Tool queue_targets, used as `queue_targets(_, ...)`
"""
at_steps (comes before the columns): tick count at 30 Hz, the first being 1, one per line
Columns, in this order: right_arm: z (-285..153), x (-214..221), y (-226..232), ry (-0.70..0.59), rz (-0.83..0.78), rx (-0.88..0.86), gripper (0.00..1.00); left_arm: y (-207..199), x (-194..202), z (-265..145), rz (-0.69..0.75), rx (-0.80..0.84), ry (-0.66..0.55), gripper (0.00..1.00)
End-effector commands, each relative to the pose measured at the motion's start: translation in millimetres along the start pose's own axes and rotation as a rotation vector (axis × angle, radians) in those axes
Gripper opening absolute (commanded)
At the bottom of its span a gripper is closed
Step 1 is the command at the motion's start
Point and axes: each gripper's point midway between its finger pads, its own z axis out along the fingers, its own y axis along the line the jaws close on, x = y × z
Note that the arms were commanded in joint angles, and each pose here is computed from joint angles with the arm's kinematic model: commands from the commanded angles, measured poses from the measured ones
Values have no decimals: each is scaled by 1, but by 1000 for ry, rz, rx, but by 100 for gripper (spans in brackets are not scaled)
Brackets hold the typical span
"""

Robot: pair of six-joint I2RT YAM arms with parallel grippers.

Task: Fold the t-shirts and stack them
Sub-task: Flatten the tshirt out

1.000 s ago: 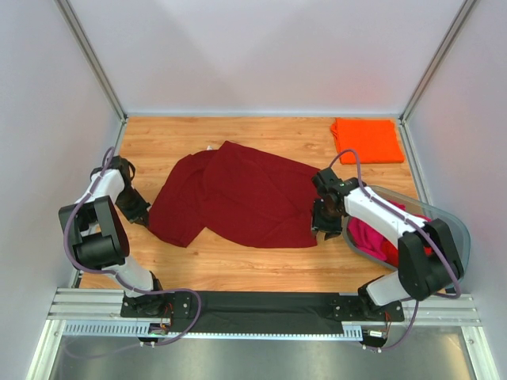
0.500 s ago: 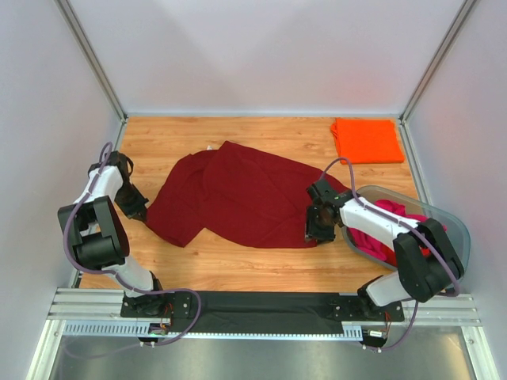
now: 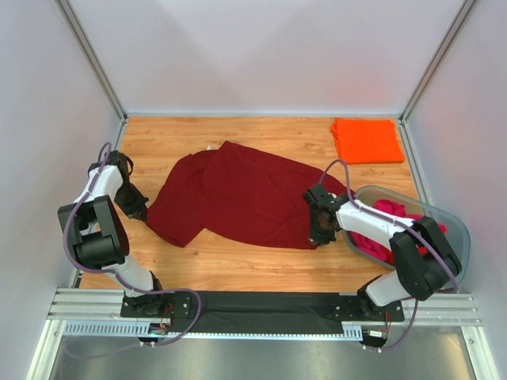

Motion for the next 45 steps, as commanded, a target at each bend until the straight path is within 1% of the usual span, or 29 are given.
queue_targets(1, -1, 10, -20, -12, 15, 69, 0, -8, -10, -15, -50, 40, -53, 0)
queue_targets(3, -6, 13, -17, 3, 33, 54, 0, -12, -6, -16, -51, 66, -38, 0)
queue_targets(4, -11, 19, -17, 33, 33, 56, 0, -13, -7, -19, -49, 71, -47, 0)
queue_targets(5, -22, 13, -11, 22, 47, 44, 0, -17, -5, -22, -43, 92, -46, 0)
queue_targets(6, -31, 20, -17, 48, 48, 70, 0, -17, -5, -28, -37, 96, -67, 0)
queue_targets(8, -45, 21, -14, 63, 60, 65, 0, -16, -7, -33, -20, 80, -101, 0)
queue_targets(9, -49, 30, -20, 99, 81, 89, 0, -14, -7, -36, -12, 78, -116, 0)
queue_targets(12, -42, 55, -24, 159, 87, 113, 0, -13, -2, -31, 2, 74, -114, 0)
queue_targets(14, -32, 61, -17, 156, 70, 82, 3, -16, 6, -23, 4, 94, -83, 0)
queue_targets(15, -26, 68, -19, 161, 77, 86, 9, -15, 8, -20, 3, 91, -78, 0)
queue_targets(18, -26, 64, -8, 112, 108, 33, 33, -17, 17, -15, 21, 107, -52, 0)
queue_targets(21, -33, 65, -1, 73, 138, 7, 44, -15, 18, -16, 35, 102, -60, 0)
queue_targets(22, -32, 70, 0, 68, 138, 5, 45, -15, 17, -17, 39, 105, -64, 0)
queue_targets(25, -29, 75, 6, 55, 129, -21, 47, -15, 17, -17, 47, 103, -62, 0)
queue_targets(28, -21, 79, 5, 59, 138, 1, 47, -16, 15, -18, 50, 101, -62, 0)
queue_targets(33, -9, 71, -8, 11, 127, 115, 47, -13, 17, -18, 50, 95, -68, 0)
queue_targets(35, -10, 69, -9, -4, 122, 131, 46, -13, 17, -17, 51, 95, -63, 0)
queue_targets(40, -16, 73, -13, -30, 167, 140, 46, -13, 17, -18, 51, 93, -64, 0)
queue_targets(45, -10, 70, -22, -59, 152, 167, 46, -12, 18, -19, 60, 92, -63, 0)
